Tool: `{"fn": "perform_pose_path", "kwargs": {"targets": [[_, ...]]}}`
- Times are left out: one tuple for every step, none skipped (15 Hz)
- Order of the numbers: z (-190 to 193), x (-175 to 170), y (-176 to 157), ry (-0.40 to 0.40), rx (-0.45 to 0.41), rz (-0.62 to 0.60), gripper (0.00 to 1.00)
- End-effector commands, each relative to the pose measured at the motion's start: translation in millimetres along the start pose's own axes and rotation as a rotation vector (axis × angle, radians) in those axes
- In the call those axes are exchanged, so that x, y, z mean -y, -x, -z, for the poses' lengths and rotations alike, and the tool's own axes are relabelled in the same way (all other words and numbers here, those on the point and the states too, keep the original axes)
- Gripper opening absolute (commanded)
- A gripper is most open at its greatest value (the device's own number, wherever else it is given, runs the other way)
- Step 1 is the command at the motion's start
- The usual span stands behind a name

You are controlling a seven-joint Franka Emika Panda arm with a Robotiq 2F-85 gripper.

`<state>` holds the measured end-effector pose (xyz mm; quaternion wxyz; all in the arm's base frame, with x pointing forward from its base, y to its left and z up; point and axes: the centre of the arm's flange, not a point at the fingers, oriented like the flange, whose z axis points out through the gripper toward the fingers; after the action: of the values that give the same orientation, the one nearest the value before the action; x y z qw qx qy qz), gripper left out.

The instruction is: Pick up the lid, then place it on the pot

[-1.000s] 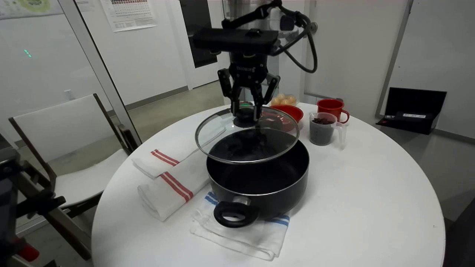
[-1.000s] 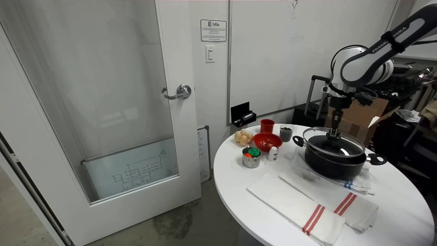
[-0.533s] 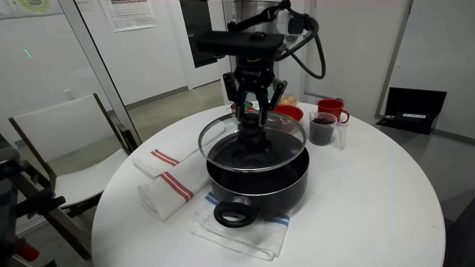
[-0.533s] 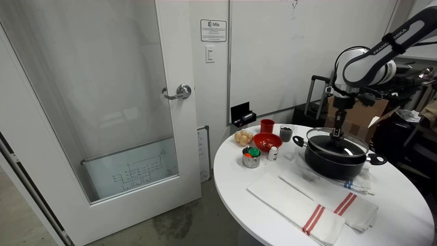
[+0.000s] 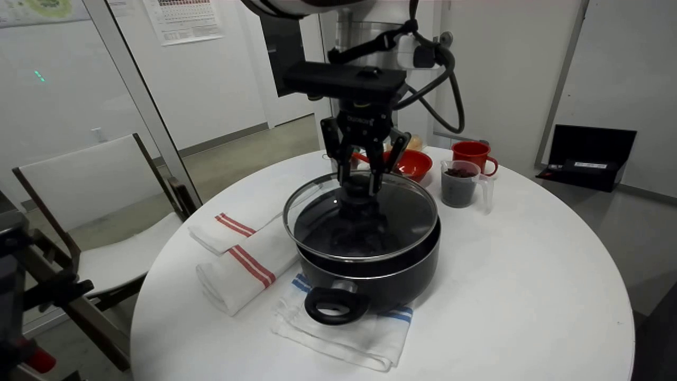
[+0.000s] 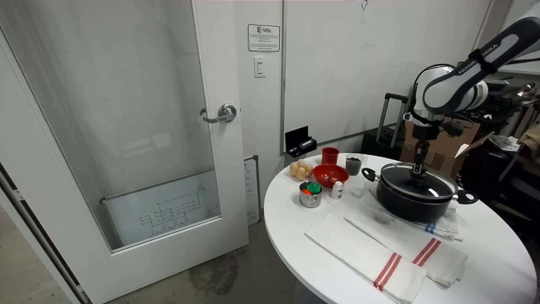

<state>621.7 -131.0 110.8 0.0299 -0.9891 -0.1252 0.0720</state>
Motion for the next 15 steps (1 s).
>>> {"fn": "perform_pose_path", "kwargs": {"targets": [[1,-10,-8,0.009,-0.012,-0.035,0.25],[0,-12,-8,0.012,-0.012,-0.039,0.25],[-2,-14,-8,0.012,-0.011,-0.043,0.25],[-3,-15,-9,0.014,-0.011,-0.045,0.25],[-4,-17,-10,0.015,-0.011,-0.047,0.25],[-5,-18,-11,0.016,-0.01,-0.048,0.25],[-6,-18,-12,0.016,-0.01,-0.049,0.25],[-7,-19,-13,0.017,-0.01,-0.048,0.25],[-7,-19,-14,0.018,-0.01,-0.048,0.25],[-8,-19,-15,0.019,-0.01,-0.047,0.25],[-8,-19,-16,0.019,-0.011,-0.047,0.25],[-8,-19,-17,0.019,-0.011,-0.046,0.25],[-9,-19,-18,0.019,-0.011,-0.045,0.25],[-9,-18,-18,0.019,-0.011,-0.041,0.25],[-10,-16,-17,0.017,-0.01,-0.038,0.25]]}}
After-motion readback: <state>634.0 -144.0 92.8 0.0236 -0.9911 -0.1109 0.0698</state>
